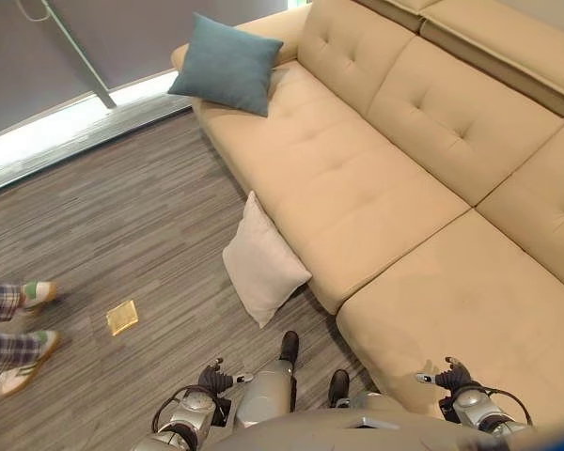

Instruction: Pick up all the scattered cushions and arrange them neatly on the sofa.

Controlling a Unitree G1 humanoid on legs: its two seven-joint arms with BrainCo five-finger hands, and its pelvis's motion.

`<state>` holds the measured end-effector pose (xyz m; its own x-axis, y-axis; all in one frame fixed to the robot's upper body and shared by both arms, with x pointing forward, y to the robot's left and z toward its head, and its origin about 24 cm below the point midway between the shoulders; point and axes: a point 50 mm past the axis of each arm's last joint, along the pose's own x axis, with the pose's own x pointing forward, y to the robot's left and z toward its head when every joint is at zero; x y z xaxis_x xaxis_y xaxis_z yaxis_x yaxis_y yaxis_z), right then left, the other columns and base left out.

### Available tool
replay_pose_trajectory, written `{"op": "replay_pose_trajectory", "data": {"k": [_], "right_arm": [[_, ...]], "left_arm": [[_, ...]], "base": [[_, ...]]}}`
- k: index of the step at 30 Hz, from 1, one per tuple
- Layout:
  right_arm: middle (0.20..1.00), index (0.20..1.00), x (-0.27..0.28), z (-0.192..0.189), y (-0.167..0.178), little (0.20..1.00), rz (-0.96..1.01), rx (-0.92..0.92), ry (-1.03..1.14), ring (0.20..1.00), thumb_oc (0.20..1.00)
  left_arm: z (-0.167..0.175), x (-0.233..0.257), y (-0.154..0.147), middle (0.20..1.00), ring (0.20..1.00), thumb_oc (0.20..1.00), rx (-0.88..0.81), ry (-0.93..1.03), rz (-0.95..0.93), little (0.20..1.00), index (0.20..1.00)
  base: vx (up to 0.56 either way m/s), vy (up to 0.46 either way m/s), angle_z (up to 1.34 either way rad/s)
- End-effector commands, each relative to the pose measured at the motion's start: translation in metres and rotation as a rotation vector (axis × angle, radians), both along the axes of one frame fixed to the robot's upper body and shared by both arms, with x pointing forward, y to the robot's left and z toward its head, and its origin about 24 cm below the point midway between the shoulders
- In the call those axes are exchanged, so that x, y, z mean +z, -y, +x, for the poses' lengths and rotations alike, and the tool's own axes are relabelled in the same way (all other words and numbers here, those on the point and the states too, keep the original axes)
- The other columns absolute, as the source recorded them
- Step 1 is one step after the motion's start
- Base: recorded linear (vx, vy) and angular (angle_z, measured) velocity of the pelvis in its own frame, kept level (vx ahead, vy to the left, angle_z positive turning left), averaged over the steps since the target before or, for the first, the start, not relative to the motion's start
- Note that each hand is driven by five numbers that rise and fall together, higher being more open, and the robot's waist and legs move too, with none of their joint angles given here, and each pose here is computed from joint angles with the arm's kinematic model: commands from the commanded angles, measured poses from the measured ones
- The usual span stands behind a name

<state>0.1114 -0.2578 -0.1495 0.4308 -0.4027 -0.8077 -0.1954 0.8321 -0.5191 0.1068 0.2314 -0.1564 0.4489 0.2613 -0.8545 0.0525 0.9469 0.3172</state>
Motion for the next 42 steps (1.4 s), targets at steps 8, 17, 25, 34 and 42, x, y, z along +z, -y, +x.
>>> {"op": "replay_pose_trajectory", "data": {"k": [8, 17, 25, 34, 42], "right_arm": [[1.0, 1.0, -0.002, -0.008, -0.002, 1.0, 0.025, -0.042, -0.001, 1.0, 1.0], [1.0, 1.0, -0.004, -0.003, -0.015, 1.0, 0.068, -0.035, 0.011, 1.0, 1.0], [1.0, 1.0, -0.007, -0.013, -0.013, 1.0, 0.051, -0.007, -0.03, 1.0, 1.0], [1.0, 1.0, -0.009, -0.014, -0.017, 1.0, 0.055, 0.003, -0.046, 1.0, 1.0], [1.0, 1.0, -0.009, -0.004, -0.03, 1.0, 0.086, 0.059, -0.034, 1.0, 1.0]], "left_arm": [[-0.003, 0.0, -0.005, 1.0, 1.0, 1.0, 0.01, -0.008, 0.012, 1.0, 1.0], [-0.014, 0.004, -0.032, 1.0, 1.0, 1.0, 0.059, -0.039, 0.083, 1.0, 1.0], [-0.019, 0.002, -0.029, 1.0, 1.0, 1.0, 0.106, -0.04, 0.062, 1.0, 1.0], [-0.027, 0.002, -0.033, 1.0, 1.0, 1.0, 0.118, -0.061, 0.063, 1.0, 1.0], [-0.015, 0.01, -0.047, 1.0, 1.0, 1.0, 0.102, -0.024, 0.104, 1.0, 1.0]], "base": [[-0.07, 0.149, 0.92], [0.01, 0.069, 0.75], [0.1, -0.101, 0.9], [0.16, 0.058, 0.58], [0.18, 0.2, -0.43]]}}
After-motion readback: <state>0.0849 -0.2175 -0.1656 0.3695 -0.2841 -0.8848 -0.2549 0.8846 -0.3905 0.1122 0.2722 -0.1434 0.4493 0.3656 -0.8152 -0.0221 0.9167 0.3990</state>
